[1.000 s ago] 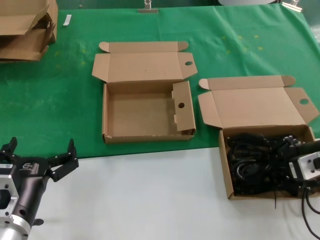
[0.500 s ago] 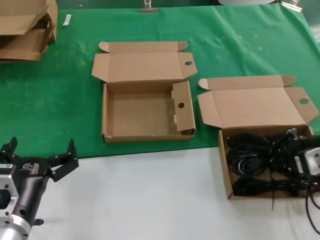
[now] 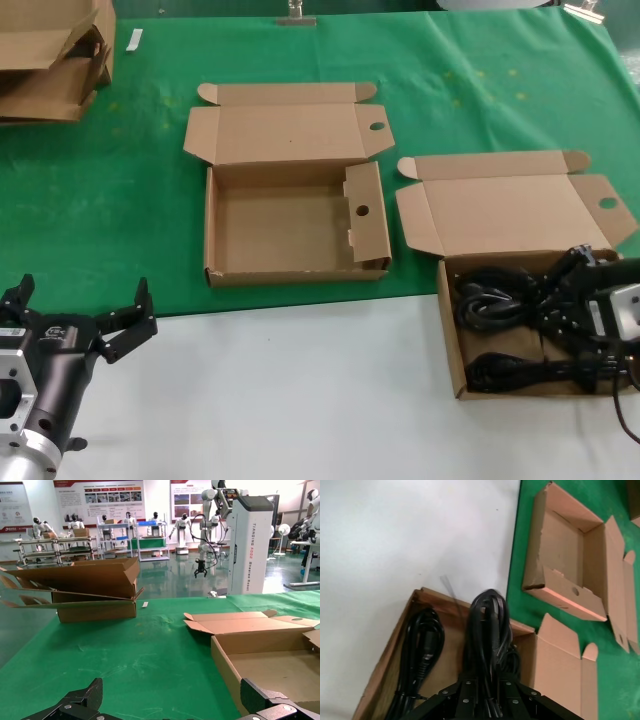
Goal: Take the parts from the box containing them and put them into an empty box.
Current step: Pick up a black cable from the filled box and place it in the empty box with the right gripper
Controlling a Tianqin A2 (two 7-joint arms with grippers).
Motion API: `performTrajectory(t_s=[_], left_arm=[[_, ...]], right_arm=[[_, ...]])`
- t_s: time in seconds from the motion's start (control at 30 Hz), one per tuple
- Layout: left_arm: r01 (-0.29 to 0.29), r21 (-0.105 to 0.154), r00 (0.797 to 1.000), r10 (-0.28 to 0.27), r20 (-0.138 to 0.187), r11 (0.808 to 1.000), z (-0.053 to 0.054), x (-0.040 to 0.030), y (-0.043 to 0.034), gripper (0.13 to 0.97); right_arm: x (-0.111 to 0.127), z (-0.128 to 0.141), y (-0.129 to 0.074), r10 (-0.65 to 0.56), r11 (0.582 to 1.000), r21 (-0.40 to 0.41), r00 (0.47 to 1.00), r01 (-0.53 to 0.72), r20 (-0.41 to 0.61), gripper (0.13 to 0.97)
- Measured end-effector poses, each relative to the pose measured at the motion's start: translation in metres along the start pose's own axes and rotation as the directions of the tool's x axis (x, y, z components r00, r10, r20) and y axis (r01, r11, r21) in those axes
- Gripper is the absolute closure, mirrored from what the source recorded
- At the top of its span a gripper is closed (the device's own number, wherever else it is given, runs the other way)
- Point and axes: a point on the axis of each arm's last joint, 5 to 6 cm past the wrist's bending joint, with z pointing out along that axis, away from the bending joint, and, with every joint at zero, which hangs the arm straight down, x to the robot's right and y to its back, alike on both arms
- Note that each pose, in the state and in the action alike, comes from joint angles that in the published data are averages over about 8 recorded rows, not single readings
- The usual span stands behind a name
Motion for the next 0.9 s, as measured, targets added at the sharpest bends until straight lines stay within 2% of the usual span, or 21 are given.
performTrajectory(t_s=[0.57,0.73,0.9], left_arm=[[0.0,0.0,1.0,0.0,0.0,1.0,0.0,0.0,0.0,0.132],[0.0,0.0,1.0,0.0,0.0,1.0,0.0,0.0,0.0,0.132],[0.0,0.0,1.0,0.0,0.0,1.0,0.0,0.0,0.0,0.132]], right_arm=[[-0.007,-0.008,0.0,0.013,0.999,-0.04,1.0,-0.013,-0.006,0.893],[0.002,-0.013,-0.012,0.014,1.0,-0.01,0.999,-0.014,-0.037,0.893],[0.019,-0.008,-0.037,0.005,0.999,0.047,0.996,-0.002,-0.084,0.893]])
